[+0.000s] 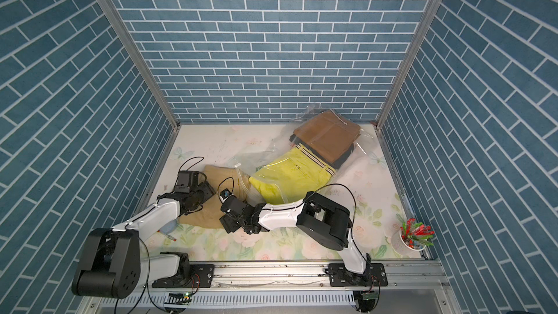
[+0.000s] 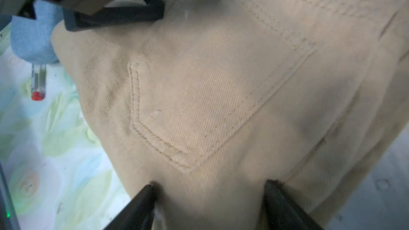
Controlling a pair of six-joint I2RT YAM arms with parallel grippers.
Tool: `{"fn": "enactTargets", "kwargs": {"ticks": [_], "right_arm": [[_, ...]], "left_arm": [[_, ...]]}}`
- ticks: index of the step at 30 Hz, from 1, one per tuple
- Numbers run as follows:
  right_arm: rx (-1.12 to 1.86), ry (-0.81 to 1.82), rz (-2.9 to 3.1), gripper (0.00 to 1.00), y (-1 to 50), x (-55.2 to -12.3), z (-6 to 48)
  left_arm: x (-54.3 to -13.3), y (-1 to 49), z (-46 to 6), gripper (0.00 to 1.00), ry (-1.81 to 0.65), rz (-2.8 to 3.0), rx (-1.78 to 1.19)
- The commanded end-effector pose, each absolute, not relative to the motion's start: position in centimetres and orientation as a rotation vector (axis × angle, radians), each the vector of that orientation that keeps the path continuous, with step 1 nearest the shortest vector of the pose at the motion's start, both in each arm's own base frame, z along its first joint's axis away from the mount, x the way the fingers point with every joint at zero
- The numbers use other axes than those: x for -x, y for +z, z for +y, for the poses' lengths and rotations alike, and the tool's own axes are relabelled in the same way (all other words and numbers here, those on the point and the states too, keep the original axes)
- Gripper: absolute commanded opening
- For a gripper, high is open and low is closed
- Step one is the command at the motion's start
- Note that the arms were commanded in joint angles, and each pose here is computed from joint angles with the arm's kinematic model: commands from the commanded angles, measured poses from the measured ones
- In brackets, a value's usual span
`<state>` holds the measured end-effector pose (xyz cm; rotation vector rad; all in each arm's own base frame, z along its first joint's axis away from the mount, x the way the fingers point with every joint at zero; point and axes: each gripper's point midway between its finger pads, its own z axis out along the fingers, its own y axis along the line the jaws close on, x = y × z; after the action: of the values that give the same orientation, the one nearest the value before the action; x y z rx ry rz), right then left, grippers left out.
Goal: Take the trousers out of the vacuum bag
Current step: Place the trousers at the center of the board.
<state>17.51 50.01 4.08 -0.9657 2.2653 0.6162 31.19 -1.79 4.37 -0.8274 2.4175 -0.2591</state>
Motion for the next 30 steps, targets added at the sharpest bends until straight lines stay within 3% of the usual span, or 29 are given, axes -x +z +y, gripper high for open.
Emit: {"fn": "enactTargets", "kwargs": {"ticks": [1, 19, 23, 30], "right_arm": [[0.969, 0.416, 2.343, 0.79, 0.0, -19.0, 48.0], [0.88, 0.438, 2.353, 0.79, -0.2, -27.0, 47.5], [0.879, 0.475, 2.333, 0.78, 0.7, -26.8, 47.8], [0.935, 0.581, 2.204, 0.79, 7.0, -24.1, 46.3]], "left_arm": [[-32.4, 3.5, -1.6, 0.71, -0.216, 2.439, 0.809], [-38.3, 2.0, -0.7, 0.72, -0.183, 2.43, 0.849], [-39.2, 3.1, -1.1, 0.81, -0.222, 2.419, 0.825], [-40.2, 8.9, -3.1, 1.0, -0.373, 2.337, 0.7]]}}
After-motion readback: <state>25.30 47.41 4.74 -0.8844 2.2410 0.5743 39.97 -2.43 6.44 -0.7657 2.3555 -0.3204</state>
